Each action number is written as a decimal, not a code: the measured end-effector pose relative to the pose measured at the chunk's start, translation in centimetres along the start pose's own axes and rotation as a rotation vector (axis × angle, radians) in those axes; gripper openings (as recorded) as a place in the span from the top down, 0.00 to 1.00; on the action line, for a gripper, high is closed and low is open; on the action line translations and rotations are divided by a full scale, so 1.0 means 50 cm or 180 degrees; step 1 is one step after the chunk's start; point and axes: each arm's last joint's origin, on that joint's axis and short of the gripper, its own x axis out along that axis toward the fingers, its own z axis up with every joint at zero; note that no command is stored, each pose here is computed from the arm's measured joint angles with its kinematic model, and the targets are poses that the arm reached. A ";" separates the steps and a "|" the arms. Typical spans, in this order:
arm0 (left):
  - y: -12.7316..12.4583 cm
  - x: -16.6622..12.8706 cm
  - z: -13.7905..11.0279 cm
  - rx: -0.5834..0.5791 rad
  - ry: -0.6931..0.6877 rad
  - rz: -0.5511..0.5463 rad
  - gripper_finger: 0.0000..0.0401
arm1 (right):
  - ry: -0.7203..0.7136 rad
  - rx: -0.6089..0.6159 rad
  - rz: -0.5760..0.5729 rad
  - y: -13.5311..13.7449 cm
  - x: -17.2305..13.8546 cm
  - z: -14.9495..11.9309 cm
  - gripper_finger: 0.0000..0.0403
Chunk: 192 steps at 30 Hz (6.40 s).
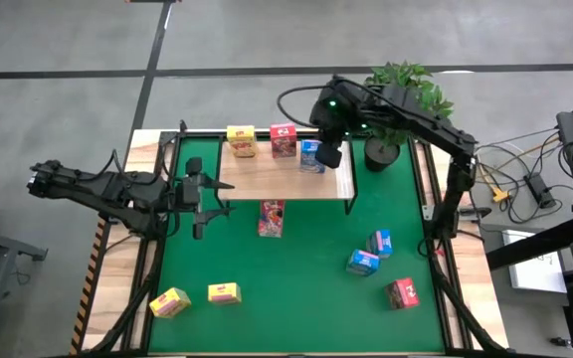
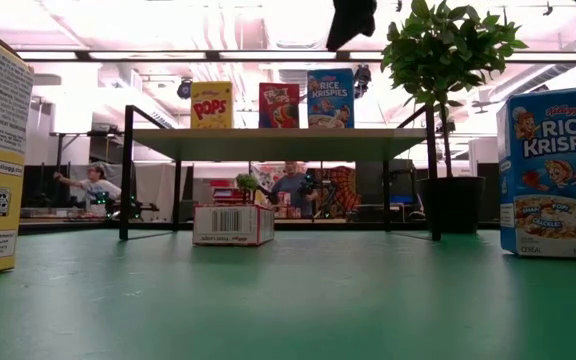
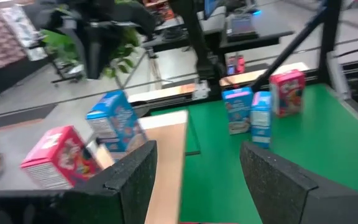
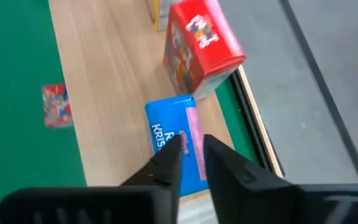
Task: Stack cereal on shelf
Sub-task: Put the top left blue cereal box on the shelf
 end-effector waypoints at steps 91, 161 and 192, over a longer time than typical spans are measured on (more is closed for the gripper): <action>0.001 0.001 -0.010 0.0118 0.0168 0.0147 0.47 | 0.0744 -0.0636 -0.0179 -0.035 0.107 -0.016 0.52; -0.003 0.008 -0.012 -0.0092 0.0205 0.0145 0.47 | -0.0056 -0.0513 0.0153 0.058 0.015 0.032 0.48; -0.012 0.027 -0.020 -0.0053 0.0334 0.0128 0.47 | 0.1433 -0.0607 -0.1042 0.049 0.133 -0.047 0.98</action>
